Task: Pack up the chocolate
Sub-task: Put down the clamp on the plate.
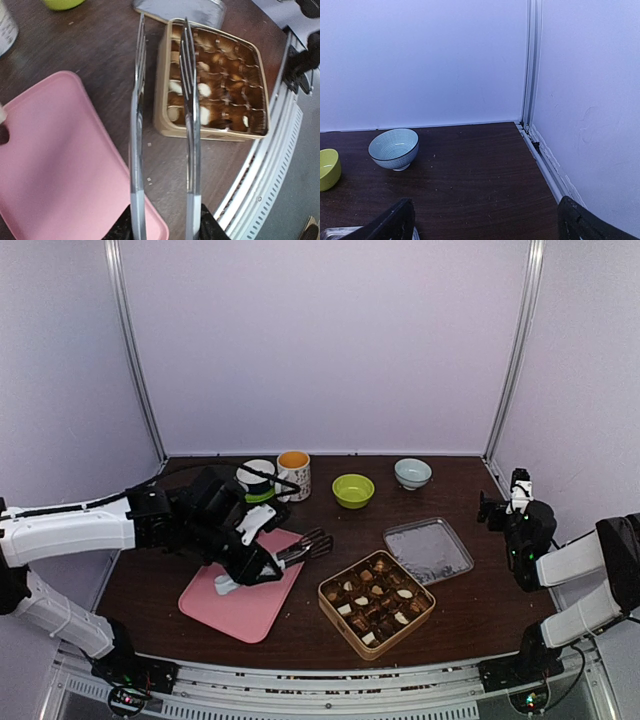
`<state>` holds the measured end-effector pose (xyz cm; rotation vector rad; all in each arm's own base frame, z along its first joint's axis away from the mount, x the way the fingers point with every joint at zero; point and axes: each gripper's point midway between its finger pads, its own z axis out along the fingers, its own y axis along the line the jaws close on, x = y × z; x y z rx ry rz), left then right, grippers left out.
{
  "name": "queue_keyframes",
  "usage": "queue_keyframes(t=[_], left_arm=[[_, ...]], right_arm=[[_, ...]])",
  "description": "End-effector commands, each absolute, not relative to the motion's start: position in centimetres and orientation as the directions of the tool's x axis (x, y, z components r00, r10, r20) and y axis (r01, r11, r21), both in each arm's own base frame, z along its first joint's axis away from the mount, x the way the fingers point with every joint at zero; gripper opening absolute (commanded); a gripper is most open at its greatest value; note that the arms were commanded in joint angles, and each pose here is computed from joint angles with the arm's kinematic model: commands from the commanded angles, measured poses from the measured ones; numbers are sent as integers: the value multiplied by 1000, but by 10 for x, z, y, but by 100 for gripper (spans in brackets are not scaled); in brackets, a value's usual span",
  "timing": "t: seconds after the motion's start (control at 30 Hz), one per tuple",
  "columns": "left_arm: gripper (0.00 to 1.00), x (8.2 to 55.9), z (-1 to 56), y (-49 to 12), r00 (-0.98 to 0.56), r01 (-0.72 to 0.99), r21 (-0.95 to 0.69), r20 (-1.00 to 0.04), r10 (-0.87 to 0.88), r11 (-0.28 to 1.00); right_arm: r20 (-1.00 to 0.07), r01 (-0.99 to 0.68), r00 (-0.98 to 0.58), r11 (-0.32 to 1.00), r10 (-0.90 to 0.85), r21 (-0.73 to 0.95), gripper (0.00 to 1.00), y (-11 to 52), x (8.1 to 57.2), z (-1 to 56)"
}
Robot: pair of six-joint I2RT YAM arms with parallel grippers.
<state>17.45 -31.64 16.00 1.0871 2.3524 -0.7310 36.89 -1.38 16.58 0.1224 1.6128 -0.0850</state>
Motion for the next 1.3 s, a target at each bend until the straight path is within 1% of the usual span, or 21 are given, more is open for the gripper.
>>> queue_keyframes(t=[0.0,0.13,0.27,0.37,0.73,0.87,0.97,1.03,1.1,1.2,1.27], left_arm=[[37,199,168,-293,-650,705,-303,-638,413,641],[38,211,160,-267,-684,636,-268,-629,368,723],[40,231,142,-225,-739,480,-176,-609,288,860],[41,236,127,-204,-759,392,-119,-601,249,912],[41,244,81,-179,-803,248,-99,-578,147,964],[41,247,72,-172,-807,224,-101,-577,127,969],[41,248,67,-171,-809,218,-100,-575,122,971],[42,249,64,-172,-809,217,-98,-574,123,971],[44,251,62,-173,-808,220,-100,-575,124,970],[46,251,60,-174,-810,219,-99,-573,124,971],[47,251,58,-174,-813,218,-101,-568,123,971]], right_arm=[[-1000,131,-17,991,24,21,100,-14,372,174],[-1000,131,-18,991,24,21,100,-14,372,174],[-1000,130,-18,991,24,21,100,-14,372,174],[-1000,130,-17,991,24,21,100,-14,372,174],[-1000,136,-14,990,24,22,100,-15,371,175],[-1000,134,-8,991,22,21,100,-14,368,183],[-999,127,-43,992,13,8,100,-10,368,189],[-994,119,-100,993,37,25,100,-7,371,189],[-990,98,-124,994,61,49,100,-2,370,190],[-985,88,-153,994,83,70,100,2,366,185],[-978,87,-196,995,72,56,100,4,364,179]])
